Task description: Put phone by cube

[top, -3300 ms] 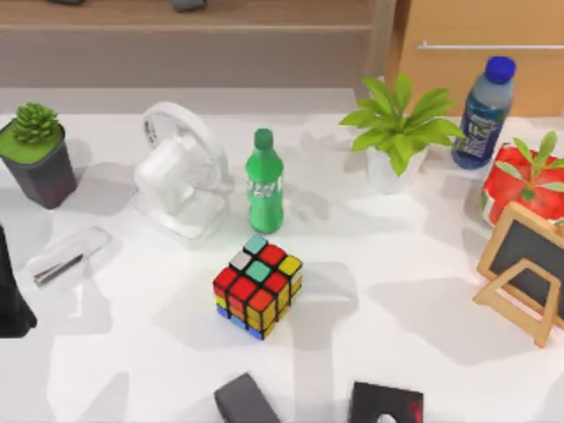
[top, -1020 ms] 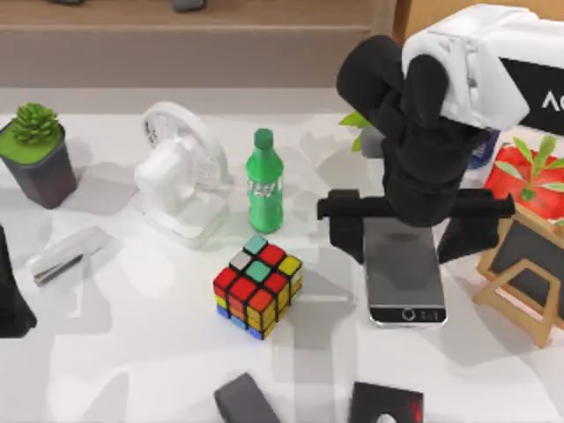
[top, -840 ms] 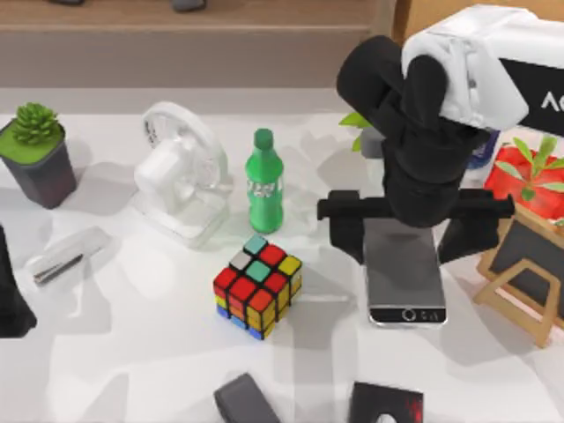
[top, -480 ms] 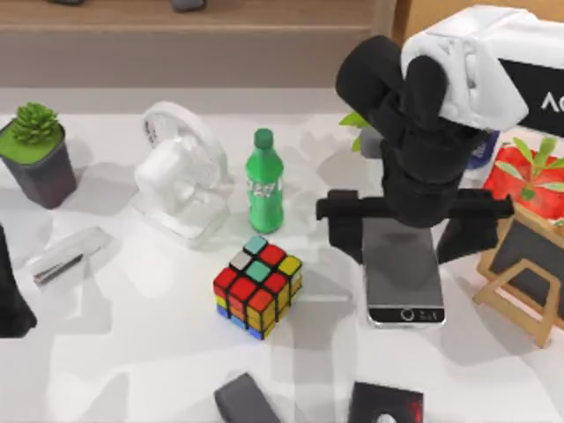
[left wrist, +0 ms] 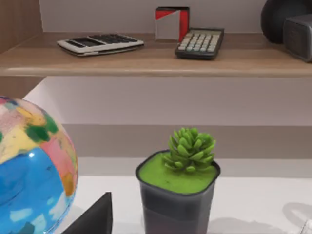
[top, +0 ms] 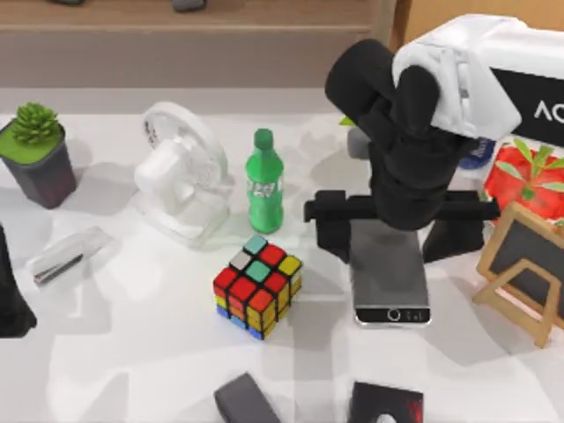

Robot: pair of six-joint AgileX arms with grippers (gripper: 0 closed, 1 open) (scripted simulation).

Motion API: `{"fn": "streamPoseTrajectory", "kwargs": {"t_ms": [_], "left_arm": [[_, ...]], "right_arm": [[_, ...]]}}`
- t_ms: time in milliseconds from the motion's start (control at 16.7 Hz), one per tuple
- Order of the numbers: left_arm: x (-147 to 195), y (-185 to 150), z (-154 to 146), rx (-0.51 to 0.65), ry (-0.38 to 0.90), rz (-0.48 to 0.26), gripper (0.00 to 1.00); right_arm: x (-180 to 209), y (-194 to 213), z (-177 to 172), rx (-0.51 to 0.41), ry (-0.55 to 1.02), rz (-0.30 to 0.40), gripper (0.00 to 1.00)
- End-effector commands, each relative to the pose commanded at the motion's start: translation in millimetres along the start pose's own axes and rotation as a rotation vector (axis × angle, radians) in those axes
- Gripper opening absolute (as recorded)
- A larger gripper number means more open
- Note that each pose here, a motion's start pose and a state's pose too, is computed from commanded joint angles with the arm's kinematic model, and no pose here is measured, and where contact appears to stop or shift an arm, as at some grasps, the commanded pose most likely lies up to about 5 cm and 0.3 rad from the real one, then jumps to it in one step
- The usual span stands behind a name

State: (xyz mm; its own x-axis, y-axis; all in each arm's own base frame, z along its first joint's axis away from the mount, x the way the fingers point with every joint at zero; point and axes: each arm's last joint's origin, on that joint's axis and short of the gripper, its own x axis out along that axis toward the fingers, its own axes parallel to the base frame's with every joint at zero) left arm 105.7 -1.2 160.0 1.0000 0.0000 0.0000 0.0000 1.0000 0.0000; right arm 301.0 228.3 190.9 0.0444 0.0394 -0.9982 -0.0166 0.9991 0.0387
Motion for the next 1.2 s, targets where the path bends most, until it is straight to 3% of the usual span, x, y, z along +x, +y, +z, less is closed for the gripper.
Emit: {"fn": "streamPoseTrajectory", "kwargs": {"t_ms": [540, 1200], "left_arm": [[0.0, 0.0, 0.0, 0.000, 0.000, 0.000, 1.00], [0.0, 0.0, 0.0, 0.000, 0.000, 0.000, 1.00]], "right_arm": [[18.7, 1.1, 0.0, -0.001, -0.017, 0.014, 0.00], [53.1, -12.4, 0.8, 0.025, 0.039, -0.038, 0.00]]}}
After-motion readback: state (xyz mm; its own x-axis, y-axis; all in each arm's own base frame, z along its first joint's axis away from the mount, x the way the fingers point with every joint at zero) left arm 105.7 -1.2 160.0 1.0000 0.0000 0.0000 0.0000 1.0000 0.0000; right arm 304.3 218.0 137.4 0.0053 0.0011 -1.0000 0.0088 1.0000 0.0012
